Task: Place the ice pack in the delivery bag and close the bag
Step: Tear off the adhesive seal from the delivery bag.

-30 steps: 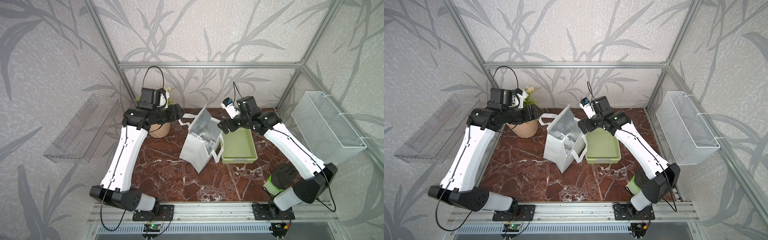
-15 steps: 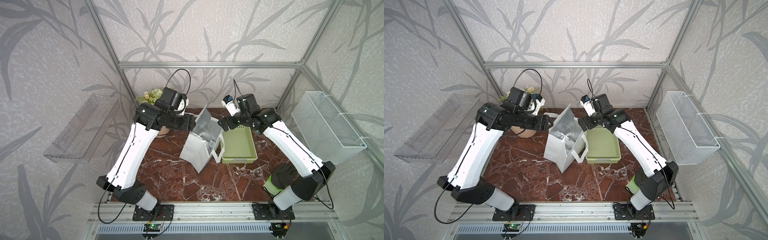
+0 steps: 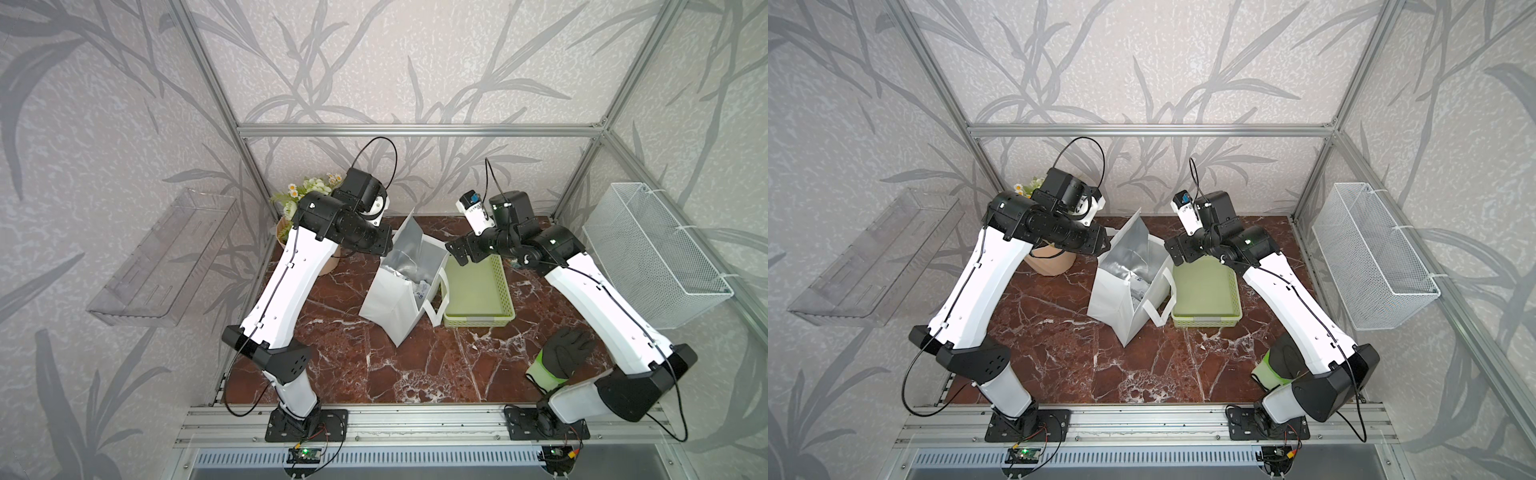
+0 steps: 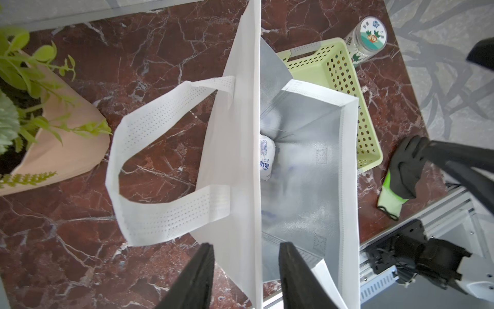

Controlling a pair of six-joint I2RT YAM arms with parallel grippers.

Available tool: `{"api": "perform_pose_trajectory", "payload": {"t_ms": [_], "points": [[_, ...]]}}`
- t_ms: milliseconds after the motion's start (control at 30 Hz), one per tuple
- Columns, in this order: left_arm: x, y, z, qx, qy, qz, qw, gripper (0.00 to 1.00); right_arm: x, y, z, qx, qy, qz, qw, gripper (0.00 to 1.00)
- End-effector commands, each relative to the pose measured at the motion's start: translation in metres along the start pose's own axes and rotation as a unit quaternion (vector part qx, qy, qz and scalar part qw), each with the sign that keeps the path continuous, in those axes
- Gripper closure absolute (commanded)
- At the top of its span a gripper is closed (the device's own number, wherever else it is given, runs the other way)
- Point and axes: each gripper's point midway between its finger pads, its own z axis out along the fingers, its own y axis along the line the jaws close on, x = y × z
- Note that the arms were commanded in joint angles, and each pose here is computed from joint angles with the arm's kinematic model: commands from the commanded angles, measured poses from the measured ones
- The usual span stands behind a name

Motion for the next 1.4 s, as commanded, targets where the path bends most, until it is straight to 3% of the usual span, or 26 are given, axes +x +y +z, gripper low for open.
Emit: {"api": "perform_pose_trajectory", "payload": {"t_ms": [0,367,533,1033,1200,1367], "points": [[0.011,0.001,0.013,-0.003,0.036,0.002,0.999,0.63,-0.007,-0.003,-0.006,0.008,-0.018,-0.004,1.0,0.01],[0.019,-0.005,0.023,0.018,0.058,-0.011,0.998,0.89,-0.013,0.005,-0.013,-0.016,-0.037,-0.026,0.999,0.01],[0.016,-0.013,0.022,0.04,0.051,-0.019,0.998,0.87,-0.011,0.021,-0.013,-0.055,-0.052,-0.07,0.995,0.01],[0.005,-0.003,0.023,0.017,0.028,-0.033,0.999,0.73,-0.002,0.038,-0.004,-0.085,-0.05,-0.111,0.989,0.01],[0.003,-0.001,0.024,0.015,0.028,-0.036,0.999,0.73,0.003,0.053,0.001,-0.095,-0.056,-0.157,0.981,0.01],[0.007,0.002,0.025,0.01,0.034,-0.034,0.999,0.81,0.003,0.067,0.005,-0.087,-0.074,-0.198,0.974,0.01]]}}
